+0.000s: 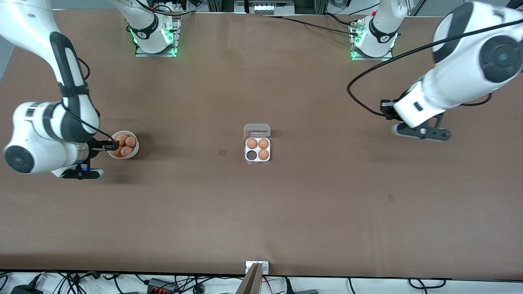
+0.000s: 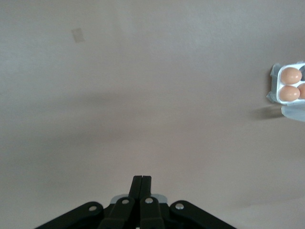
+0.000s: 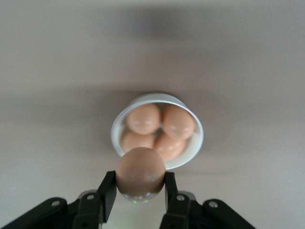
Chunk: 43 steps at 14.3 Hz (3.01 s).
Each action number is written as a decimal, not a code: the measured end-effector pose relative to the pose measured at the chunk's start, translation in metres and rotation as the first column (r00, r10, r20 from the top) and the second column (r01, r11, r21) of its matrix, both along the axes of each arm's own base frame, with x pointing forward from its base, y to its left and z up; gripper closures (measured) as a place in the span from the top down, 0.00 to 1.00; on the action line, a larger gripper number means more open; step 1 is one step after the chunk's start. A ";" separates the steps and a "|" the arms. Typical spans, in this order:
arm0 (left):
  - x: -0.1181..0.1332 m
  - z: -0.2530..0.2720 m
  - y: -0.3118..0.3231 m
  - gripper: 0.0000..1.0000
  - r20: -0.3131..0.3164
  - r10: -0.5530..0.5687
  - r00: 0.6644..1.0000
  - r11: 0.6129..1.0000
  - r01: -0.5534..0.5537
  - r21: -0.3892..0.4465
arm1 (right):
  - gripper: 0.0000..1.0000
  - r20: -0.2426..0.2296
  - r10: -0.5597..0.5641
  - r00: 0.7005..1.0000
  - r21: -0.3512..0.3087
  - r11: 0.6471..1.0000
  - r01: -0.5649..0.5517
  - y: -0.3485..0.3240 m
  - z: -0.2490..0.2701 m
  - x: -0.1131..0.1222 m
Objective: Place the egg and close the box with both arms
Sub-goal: 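Grasp one brown egg from the bowl with the right gripper and lift, then carry the egg with the right gripper over the clear egg carton, then lower the egg into the empty carton slot and open the right gripper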
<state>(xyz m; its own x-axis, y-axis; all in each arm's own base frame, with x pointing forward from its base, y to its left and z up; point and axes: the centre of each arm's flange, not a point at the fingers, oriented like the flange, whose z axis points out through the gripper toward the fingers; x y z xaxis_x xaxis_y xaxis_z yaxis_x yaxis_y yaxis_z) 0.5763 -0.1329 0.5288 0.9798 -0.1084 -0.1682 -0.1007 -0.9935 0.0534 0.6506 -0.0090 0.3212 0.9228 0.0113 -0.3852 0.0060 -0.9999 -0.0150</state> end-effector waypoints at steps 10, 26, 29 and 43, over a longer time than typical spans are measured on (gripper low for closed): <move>0.003 0.000 0.011 0.01 0.005 0.014 1.000 1.000 -0.014 0.000 | 0.45 0.304 0.174 0.937 0.099 0.972 -0.213 0.267 0.033 0.007; 0.004 0.000 0.014 0.01 0.004 0.018 1.000 1.000 -0.018 -0.001 | 0.45 0.367 0.010 0.930 0.164 0.984 -0.075 0.464 -0.079 -0.072; 0.004 -0.001 0.013 0.01 0.003 0.017 1.000 1.000 -0.017 -0.001 | 0.45 0.369 0.007 0.929 0.165 0.984 -0.073 0.463 -0.083 -0.071; -0.003 -0.007 -0.002 0.01 -0.039 -0.009 0.999 1.000 0.009 0.005 | 1.00 0.438 -0.083 0.895 0.044 0.997 0.071 0.296 0.148 -0.012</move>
<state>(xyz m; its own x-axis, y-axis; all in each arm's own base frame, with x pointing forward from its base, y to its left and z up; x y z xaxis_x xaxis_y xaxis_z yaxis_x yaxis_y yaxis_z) 0.5731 -0.1349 0.5216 0.9714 -0.1166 -0.2069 -0.1080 -0.9928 0.0526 0.6384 0.2871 0.4692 0.9964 -0.0618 0.0588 -0.0586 -0.9968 -0.0550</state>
